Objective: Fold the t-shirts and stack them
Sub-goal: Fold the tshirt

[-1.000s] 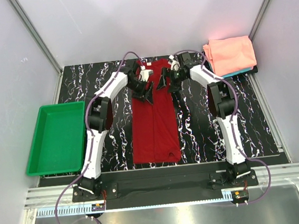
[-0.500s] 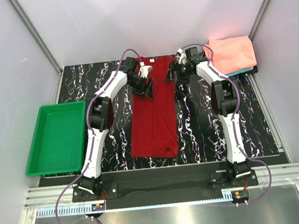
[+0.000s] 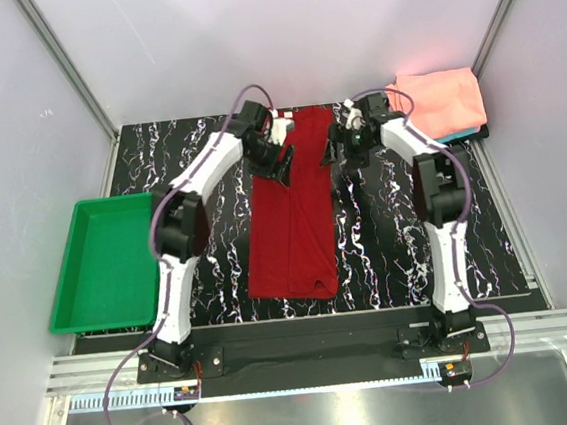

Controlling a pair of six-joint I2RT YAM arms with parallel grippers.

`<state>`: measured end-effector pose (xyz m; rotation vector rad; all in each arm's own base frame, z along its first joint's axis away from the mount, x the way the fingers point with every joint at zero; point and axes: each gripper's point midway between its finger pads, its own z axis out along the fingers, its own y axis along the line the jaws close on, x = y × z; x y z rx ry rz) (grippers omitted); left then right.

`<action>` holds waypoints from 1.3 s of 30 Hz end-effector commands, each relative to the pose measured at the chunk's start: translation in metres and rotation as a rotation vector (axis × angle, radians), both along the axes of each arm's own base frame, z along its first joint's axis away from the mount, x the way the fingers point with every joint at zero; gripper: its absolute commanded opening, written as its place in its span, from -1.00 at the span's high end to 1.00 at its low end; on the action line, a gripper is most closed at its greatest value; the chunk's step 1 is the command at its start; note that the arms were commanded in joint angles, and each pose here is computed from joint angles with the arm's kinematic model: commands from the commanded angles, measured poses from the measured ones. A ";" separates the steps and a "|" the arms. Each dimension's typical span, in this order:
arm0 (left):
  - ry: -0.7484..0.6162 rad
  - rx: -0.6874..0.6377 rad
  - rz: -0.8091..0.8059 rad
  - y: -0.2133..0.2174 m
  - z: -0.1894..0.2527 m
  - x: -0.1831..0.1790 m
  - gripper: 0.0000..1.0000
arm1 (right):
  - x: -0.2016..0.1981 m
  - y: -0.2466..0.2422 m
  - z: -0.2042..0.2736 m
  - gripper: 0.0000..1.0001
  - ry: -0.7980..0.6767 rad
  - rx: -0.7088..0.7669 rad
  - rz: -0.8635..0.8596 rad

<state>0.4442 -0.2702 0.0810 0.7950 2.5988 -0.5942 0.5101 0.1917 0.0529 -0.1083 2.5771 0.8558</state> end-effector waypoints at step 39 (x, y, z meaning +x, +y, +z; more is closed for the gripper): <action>0.646 -0.129 0.565 0.115 -0.028 -0.246 -0.37 | -0.347 0.025 -0.001 -0.01 0.753 0.208 -0.012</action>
